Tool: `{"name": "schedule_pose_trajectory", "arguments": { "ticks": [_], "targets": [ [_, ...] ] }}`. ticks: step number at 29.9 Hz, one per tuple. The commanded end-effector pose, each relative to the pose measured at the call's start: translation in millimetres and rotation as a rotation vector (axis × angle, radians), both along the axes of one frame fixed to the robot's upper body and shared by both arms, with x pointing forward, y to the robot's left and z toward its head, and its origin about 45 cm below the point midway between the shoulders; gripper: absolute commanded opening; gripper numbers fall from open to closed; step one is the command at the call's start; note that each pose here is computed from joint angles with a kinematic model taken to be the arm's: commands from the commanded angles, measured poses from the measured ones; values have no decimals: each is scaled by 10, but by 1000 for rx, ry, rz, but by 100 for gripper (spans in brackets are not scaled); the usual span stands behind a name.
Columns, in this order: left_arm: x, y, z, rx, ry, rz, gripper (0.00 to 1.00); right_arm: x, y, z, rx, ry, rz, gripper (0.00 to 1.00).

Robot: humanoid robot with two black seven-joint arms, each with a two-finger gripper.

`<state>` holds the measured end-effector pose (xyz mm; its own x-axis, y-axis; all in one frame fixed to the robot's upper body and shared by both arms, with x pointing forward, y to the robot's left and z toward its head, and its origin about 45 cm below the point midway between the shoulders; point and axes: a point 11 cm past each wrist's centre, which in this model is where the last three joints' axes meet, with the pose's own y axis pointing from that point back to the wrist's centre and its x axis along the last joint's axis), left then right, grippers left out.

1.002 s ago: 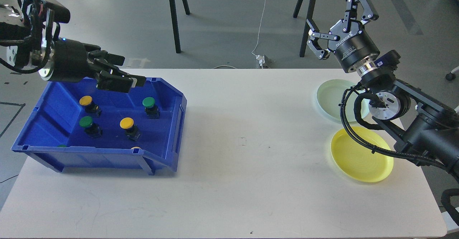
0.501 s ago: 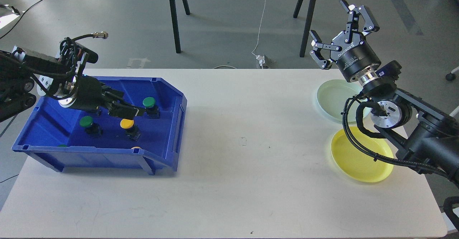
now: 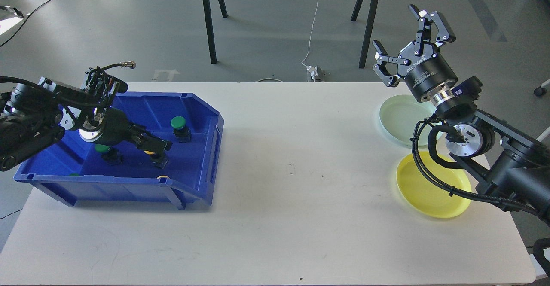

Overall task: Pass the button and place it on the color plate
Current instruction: 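Grasp the yellow-topped button in the bin with the left gripper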

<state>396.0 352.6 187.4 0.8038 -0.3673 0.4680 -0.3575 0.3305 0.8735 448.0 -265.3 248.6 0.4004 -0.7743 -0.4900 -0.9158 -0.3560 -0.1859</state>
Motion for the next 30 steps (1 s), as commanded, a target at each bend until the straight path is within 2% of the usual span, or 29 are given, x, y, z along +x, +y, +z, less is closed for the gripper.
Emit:
{"name": "schedule_pose_trajectory", "arguments": {
  "ticks": [1,20,25,28,30],
  "targets": [
    [22,-32,-32,1,1,0,99,-17,-7,-33,2,7,-2,99],
    [-11,60,-321,28,40,54,96,-51,-20,-99,4,21,-3,99],
    [-27,37,-395,31,52,56,84,-64,-27,-127,4,27,-5,99],
    [-47,56,-418,42,60,54,71,-73,-34,-144,5,30,-7,99],
    [-57,62,-432,48,64,52,66,-80,-38,-158,5,33,-8,99]
  ]
}}
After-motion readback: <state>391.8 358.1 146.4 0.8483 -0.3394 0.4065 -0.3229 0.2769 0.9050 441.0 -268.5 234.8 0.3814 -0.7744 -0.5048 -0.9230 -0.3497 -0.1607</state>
